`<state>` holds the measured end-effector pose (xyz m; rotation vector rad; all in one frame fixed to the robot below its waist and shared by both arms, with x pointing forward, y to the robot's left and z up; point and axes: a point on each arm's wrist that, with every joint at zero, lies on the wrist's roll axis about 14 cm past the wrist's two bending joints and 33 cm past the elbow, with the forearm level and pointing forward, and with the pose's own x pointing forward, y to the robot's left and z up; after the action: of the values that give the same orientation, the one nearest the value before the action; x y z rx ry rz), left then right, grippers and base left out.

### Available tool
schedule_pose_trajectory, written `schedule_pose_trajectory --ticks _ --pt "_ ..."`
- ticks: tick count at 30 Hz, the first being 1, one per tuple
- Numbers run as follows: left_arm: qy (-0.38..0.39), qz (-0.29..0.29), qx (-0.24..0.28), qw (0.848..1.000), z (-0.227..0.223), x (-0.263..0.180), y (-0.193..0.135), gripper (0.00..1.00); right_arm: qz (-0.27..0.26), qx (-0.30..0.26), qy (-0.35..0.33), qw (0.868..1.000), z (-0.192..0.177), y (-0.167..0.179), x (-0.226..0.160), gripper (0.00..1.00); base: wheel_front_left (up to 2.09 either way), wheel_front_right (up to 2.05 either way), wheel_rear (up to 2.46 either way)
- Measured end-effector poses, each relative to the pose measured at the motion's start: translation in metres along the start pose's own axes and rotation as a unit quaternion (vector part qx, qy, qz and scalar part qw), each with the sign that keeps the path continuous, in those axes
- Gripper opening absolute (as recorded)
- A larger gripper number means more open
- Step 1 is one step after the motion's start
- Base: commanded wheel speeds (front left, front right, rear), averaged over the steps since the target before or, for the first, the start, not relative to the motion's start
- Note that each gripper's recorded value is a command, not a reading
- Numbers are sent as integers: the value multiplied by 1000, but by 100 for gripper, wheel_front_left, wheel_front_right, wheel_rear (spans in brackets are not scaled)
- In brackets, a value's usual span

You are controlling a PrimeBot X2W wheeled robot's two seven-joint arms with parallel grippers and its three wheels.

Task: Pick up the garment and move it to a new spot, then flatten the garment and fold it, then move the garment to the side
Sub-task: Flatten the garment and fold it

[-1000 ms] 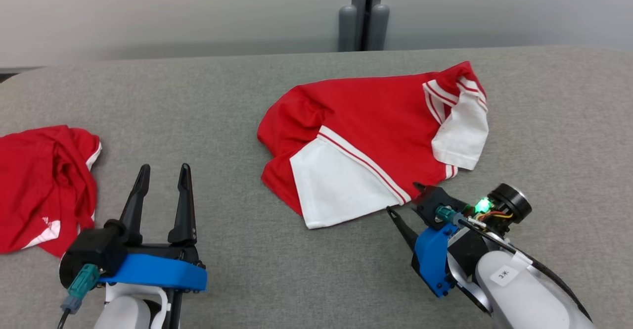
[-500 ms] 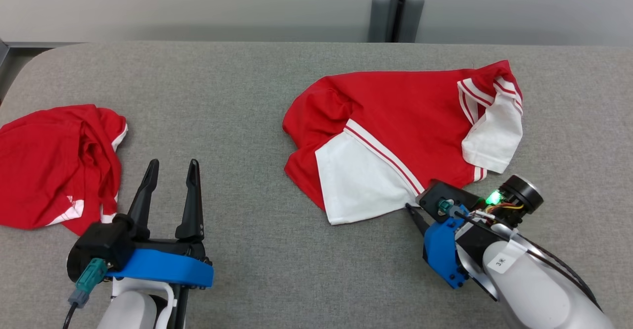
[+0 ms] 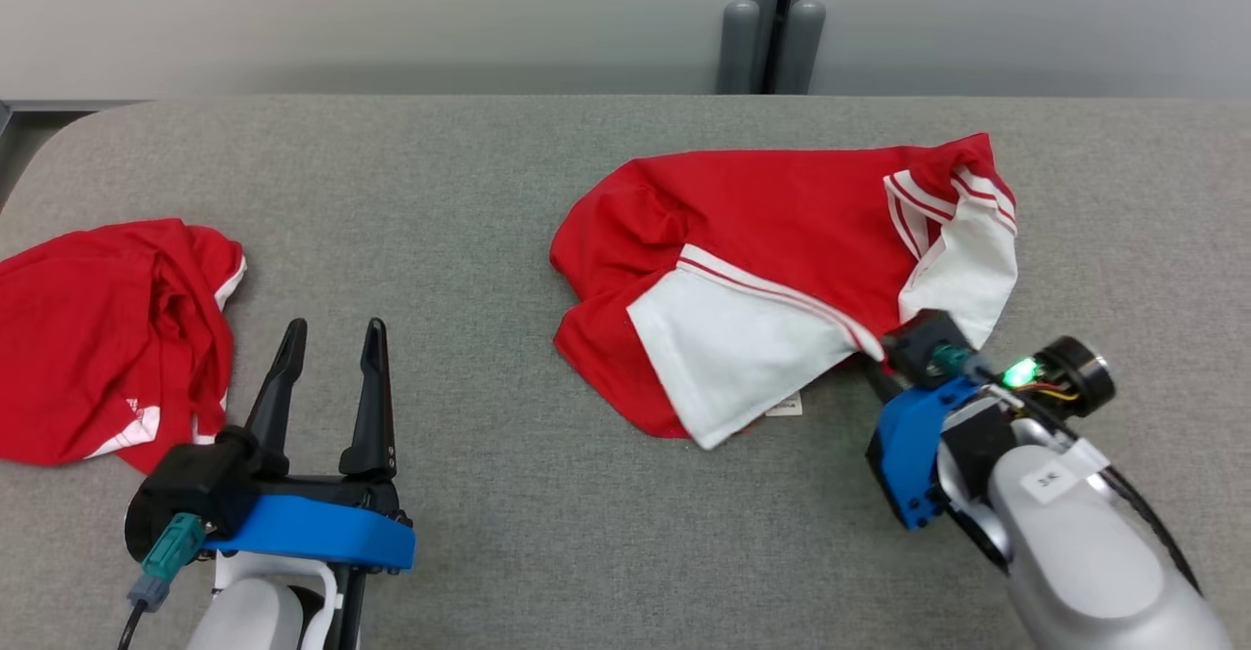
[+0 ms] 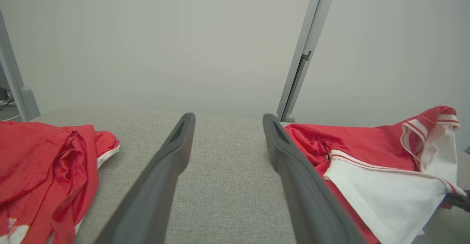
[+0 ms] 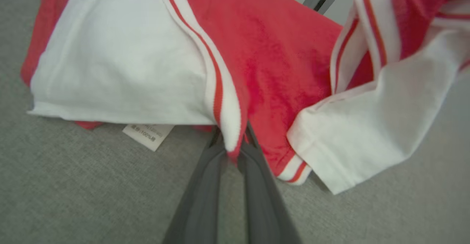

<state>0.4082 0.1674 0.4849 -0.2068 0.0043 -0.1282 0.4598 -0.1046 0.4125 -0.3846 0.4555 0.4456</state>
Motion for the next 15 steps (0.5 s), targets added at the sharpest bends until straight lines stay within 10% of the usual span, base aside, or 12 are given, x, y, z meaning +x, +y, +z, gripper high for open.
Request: schedule_pose_trajectory --ticks 15 --pt "1 -23 -5 1000 -3 11 -15 100 -193 13 82 978 -62 -146 -101 0 0 0 0"
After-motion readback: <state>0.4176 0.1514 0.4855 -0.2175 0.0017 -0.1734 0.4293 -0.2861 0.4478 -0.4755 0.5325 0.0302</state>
